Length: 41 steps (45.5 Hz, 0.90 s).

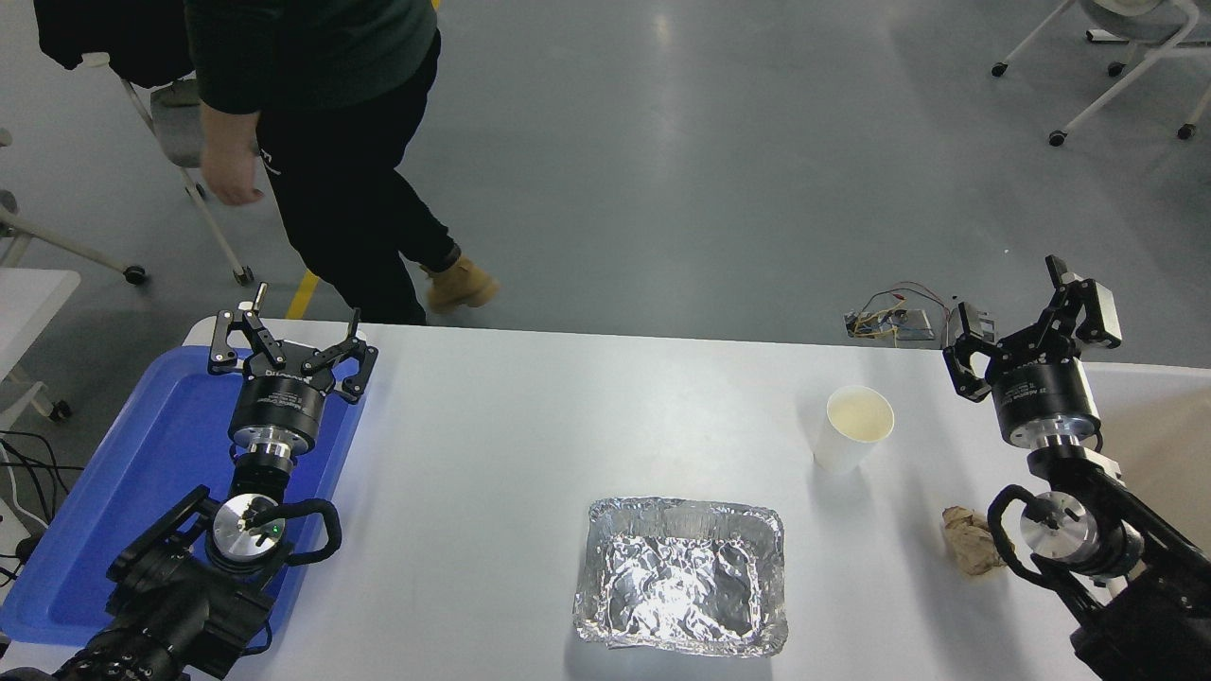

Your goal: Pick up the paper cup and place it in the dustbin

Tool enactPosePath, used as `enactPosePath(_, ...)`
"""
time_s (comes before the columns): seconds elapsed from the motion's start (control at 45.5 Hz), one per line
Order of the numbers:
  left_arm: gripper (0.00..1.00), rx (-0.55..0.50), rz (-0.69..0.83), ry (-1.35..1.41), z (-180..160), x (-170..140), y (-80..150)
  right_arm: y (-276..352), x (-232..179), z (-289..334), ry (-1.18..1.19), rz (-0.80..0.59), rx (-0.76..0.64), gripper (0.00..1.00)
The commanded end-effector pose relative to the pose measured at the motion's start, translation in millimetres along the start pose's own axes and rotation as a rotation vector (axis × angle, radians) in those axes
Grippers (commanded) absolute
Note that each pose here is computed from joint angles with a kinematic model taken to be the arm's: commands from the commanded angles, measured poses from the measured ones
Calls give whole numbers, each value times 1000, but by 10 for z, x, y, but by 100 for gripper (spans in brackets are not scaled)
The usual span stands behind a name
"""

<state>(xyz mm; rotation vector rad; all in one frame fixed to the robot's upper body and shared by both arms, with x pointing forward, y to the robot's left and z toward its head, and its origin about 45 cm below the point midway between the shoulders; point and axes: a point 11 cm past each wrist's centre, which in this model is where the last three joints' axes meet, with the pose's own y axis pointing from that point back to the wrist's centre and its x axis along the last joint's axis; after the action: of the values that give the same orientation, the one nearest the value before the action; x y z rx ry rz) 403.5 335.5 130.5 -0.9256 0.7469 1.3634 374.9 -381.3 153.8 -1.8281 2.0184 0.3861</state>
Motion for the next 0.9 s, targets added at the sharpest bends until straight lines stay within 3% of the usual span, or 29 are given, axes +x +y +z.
enactPosePath(0.0,100,0,0,0,-1,0,0,-3,7,-10,4,0,1,100)
enactPosePath(0.879,100,2,0,0,-2,0,0,62,61,49,4,10,-16,100)
